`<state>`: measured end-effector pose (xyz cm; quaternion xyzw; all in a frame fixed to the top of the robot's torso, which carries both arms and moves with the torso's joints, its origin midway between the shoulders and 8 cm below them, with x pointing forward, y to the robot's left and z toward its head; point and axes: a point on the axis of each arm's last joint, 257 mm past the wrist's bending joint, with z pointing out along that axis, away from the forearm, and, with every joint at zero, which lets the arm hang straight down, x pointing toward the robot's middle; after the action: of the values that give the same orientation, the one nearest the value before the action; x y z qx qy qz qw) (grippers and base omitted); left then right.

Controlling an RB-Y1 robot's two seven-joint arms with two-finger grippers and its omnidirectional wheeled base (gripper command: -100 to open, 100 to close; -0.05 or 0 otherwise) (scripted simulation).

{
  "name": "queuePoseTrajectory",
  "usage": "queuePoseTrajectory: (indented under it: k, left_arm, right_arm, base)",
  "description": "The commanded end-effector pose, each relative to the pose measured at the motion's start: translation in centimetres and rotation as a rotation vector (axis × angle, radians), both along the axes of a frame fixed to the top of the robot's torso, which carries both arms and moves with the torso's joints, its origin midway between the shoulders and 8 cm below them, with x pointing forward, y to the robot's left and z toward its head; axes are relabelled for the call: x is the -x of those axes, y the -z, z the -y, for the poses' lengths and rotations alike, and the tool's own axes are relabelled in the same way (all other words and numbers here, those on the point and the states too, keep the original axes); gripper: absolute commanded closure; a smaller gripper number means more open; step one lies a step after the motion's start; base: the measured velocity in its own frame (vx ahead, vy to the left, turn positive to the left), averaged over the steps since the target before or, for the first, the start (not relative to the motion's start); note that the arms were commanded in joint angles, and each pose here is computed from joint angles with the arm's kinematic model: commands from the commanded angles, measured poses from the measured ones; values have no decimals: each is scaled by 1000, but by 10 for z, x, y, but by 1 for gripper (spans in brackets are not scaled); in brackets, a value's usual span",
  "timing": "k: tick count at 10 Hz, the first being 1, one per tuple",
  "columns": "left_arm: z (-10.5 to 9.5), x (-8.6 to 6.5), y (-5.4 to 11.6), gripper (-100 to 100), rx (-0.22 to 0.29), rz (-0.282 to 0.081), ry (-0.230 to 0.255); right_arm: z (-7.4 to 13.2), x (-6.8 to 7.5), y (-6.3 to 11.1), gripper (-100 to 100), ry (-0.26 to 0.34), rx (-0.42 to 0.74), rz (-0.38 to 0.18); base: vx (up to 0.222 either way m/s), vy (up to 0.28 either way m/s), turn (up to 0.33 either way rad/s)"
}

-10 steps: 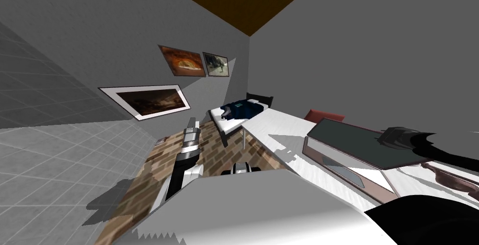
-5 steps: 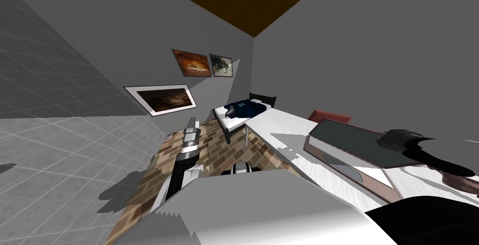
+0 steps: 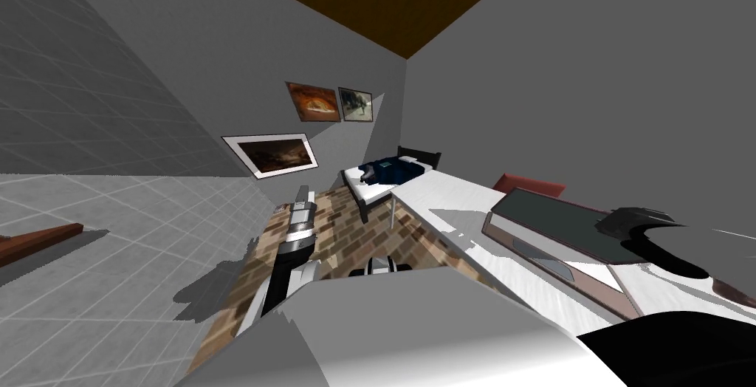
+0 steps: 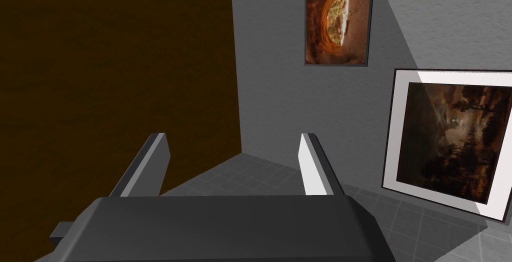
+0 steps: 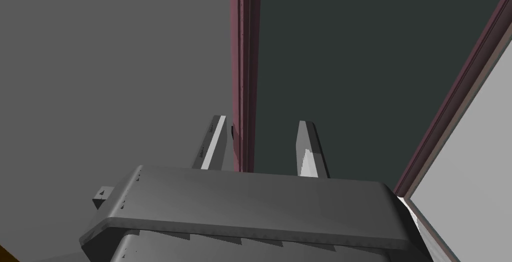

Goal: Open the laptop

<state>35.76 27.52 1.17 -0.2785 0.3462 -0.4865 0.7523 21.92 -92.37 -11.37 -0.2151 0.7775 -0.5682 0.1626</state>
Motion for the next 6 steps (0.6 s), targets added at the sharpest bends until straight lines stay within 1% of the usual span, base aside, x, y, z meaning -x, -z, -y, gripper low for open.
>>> queuePoseTrajectory:
  k: [1,2,3,4,5,6]
  left_arm:
    - [0,0,0,0,0,0,0]
    - [0,0,0,0,0,0,0]
    - [0,0,0,0,0,0,0]
    - [0,0,0,0,0,0,0]
    - [0,0,0,0,0,0,0]
    - [0,0,0,0,0,0,0]
  right_arm:
    - [4,5,2,100,31,43,22]
    - [4,6,9,100,47,60,33]
    - [5,8,5,100,56,73,38]
    - [5,10,13,100,74,88,47]
    - [6,12,9,100,83,102,52]
    - [6,12,11,100,76,91,46]
  base:
    - [-88,45,72]
    - [-73,52,100]
    - [-74,51,61]
    - [-102,42,112]
    - [-89,39,70]
    - [-33,20,9]
